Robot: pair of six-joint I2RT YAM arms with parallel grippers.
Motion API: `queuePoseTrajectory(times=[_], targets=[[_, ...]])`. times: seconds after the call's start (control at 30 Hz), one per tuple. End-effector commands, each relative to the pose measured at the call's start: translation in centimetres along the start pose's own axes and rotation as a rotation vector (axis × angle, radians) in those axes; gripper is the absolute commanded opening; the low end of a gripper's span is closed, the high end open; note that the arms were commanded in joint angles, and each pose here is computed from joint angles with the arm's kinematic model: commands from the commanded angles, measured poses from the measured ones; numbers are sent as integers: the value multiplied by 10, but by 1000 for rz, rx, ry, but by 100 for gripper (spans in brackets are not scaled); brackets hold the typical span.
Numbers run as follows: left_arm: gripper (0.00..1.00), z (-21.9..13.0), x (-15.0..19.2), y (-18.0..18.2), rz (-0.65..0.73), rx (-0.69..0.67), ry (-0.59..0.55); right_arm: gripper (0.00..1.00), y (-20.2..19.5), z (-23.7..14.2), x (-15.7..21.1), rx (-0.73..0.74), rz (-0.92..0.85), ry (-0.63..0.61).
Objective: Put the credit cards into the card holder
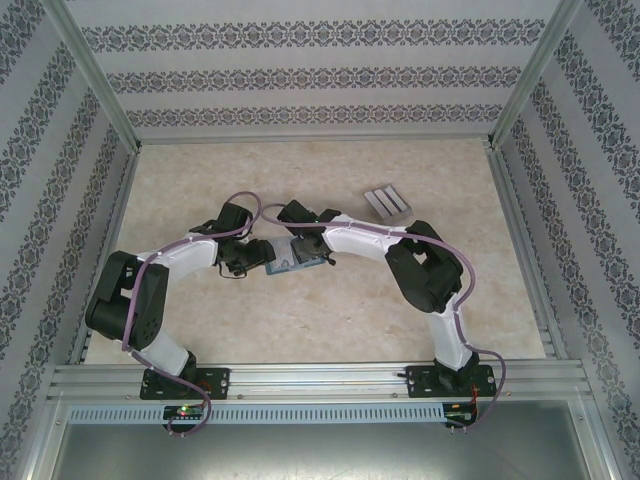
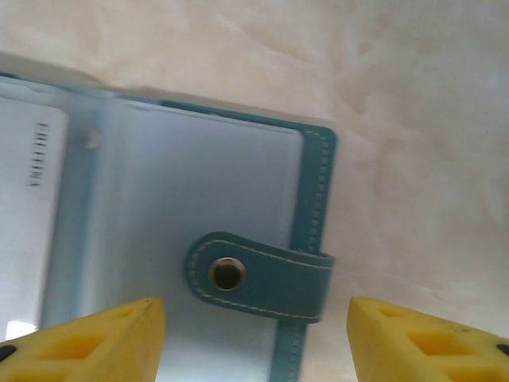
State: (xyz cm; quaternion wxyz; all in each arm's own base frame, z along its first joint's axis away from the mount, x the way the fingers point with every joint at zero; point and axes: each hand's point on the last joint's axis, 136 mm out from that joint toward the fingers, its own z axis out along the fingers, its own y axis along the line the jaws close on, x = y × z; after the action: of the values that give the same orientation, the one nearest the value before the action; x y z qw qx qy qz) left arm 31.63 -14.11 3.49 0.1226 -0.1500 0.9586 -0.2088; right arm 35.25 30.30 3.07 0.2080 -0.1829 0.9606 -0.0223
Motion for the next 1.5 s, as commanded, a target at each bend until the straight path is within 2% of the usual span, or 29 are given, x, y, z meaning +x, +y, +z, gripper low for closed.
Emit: queuePoseTrajectory(times=[0.0, 0.23, 0.37, 0.47, 0.57, 0.83, 1.0, 1.3, 1.47], targets=[[61, 1, -5, 0, -18, 19, -15, 58, -26, -6, -4, 153, -23, -14], [61, 2, -7, -2, -21, 28, -11, 31, -31, -15, -9, 156, -29, -47], [61, 4, -7, -3, -17, 29, -7, 20, -32, -14, -11, 151, -31, -53], [61, 5, -8, -7, -13, 49, -3, 12, -31, -10, -10, 94, 0, -43], [61, 7, -10, -10, -10, 62, -2, 7, -24, -4, -7, -37, 53, -17], [62, 6, -18, -48, 36, 239, 27, 6, 21, -11, 2, -402, 119, 36], [60, -4, -23, -59, 48, 271, 11, 6, 42, -17, 3, -534, 161, 44], [60, -50, -25, -76, 93, 316, -80, 6, 52, -22, 6, -592, 205, 28], [60, -41, -21, -80, 132, 311, -30, 9, 46, -22, 4, -603, 248, 2]])
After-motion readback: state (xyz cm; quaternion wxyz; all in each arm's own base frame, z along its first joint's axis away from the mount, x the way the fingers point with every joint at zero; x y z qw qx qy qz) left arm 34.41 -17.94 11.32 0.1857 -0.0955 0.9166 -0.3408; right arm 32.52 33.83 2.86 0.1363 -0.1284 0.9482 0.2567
